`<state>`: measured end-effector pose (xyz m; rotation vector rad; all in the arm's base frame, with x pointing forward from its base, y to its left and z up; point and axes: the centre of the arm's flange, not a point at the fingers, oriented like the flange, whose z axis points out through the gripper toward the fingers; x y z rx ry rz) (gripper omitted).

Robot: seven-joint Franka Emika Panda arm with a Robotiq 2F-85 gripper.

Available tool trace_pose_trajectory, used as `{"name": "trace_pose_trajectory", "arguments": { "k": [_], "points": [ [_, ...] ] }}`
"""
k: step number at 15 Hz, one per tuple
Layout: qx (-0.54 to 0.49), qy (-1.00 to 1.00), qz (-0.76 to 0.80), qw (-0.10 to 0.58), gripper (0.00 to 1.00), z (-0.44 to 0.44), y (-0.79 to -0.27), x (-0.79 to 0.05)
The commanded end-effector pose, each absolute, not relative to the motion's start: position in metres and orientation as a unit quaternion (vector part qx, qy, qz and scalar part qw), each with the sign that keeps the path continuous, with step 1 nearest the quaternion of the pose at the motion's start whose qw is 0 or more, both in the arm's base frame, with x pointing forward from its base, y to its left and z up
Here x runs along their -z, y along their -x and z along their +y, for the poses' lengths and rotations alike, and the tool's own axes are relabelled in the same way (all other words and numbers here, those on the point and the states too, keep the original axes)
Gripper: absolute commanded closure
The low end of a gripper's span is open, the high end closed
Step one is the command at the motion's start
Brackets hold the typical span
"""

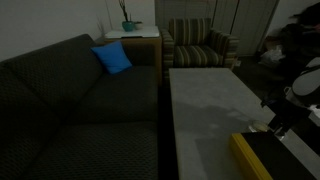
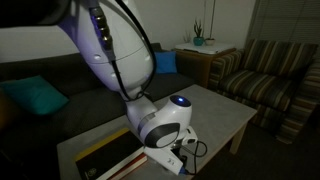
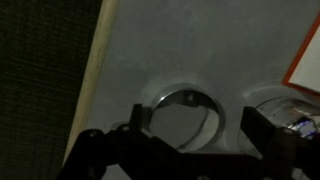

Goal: Put the silver lid on the silver bottle

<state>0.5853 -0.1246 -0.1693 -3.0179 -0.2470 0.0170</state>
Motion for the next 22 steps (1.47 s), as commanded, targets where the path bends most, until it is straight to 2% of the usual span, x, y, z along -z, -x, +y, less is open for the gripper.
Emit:
{"name": "trace_pose_trajectory", "arguments": {
  "k": [1, 7, 12, 13, 22],
  "points": [
    [-0.017, 0.994, -0.092, 0.055, 0.0, -0.126, -0.602, 0.192],
    [-0.048, 0.995, -0.088, 0.023, 0.0, -0.131, -0.61, 0.197],
    [-0.058, 0.993, -0.097, 0.034, 0.0, -0.135, -0.618, 0.202],
    [-0.047, 0.994, -0.089, 0.03, 0.0, -0.126, -0.593, 0.167],
    [-0.044, 0.995, -0.088, 0.032, 0.0, -0.131, -0.609, 0.189]
  ]
}}
